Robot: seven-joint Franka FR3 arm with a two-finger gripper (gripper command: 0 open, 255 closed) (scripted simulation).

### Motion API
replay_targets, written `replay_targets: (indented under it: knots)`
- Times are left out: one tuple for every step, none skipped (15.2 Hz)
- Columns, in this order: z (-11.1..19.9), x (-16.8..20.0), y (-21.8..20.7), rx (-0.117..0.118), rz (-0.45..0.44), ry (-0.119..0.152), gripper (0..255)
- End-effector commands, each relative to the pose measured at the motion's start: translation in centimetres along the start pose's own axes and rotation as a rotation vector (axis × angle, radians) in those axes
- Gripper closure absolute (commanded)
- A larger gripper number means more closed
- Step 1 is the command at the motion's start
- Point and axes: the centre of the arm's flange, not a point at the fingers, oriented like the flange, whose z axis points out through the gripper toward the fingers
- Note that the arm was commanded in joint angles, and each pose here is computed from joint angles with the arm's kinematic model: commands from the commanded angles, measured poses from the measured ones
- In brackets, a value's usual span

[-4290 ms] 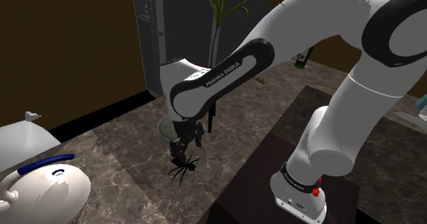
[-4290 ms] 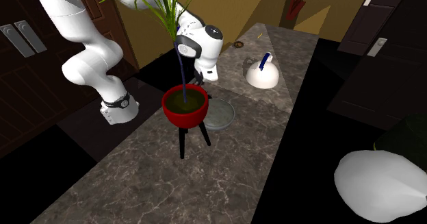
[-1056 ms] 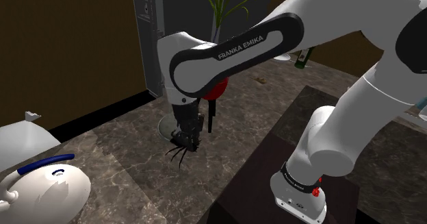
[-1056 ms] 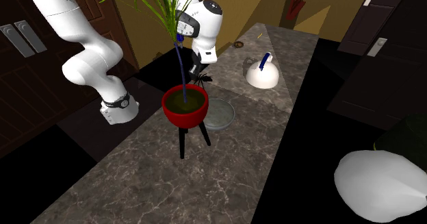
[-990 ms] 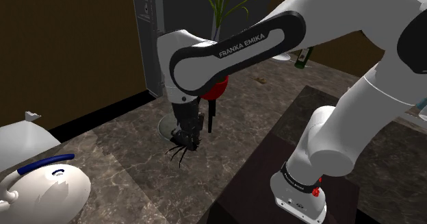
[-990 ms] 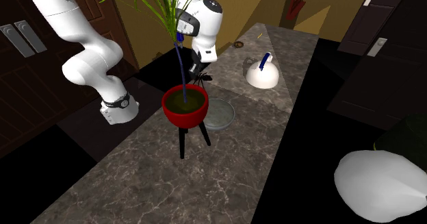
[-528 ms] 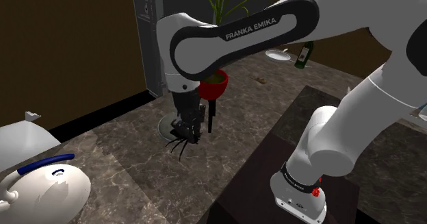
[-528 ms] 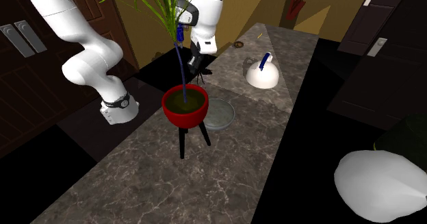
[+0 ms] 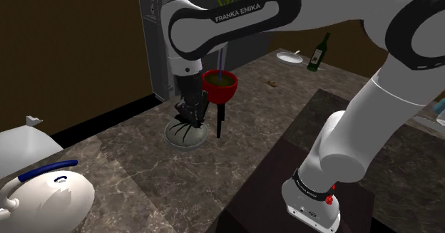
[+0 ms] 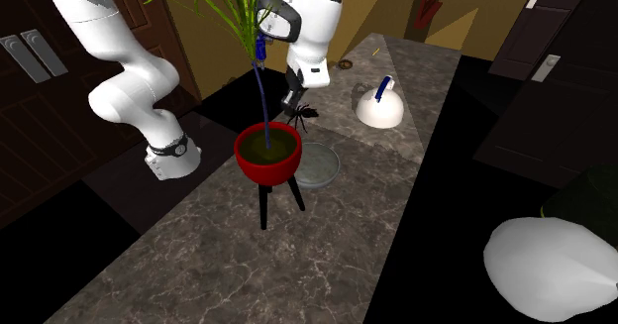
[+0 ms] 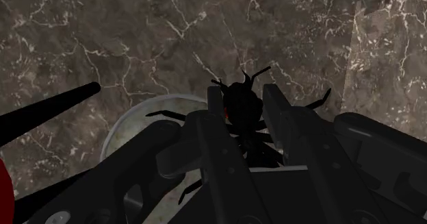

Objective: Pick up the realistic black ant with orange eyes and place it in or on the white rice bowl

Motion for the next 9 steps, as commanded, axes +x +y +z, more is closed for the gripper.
replay_targets:
  knots:
    - [-1.2, 1.4, 1.8, 0.000, -0.001, 0.000, 255]
    - [-1.7, 2.3, 2.7, 0.000, -0.001, 0.000, 255]
    - [-2.3, 3.1, 3.5, 0.000, -0.001, 0.000, 255]
    - [-2.8, 4.0, 4.4, 0.000, -0.001, 0.000, 255]
    - [-3.7, 5.4, 5.9, 0.000, -0.001, 0.000, 255]
    - [-3.2, 5.6, 5.9, 0.000, -0.001, 0.000, 255]
    - [-2.7, 5.7, 6.0, 0.000, -0.001, 0.000, 255]
    - [-2.2, 5.9, 6.0, 0.000, -0.001, 0.000, 255]
    - [-1.7, 6.1, 6.0, 0.000, -0.001, 0.000, 255]
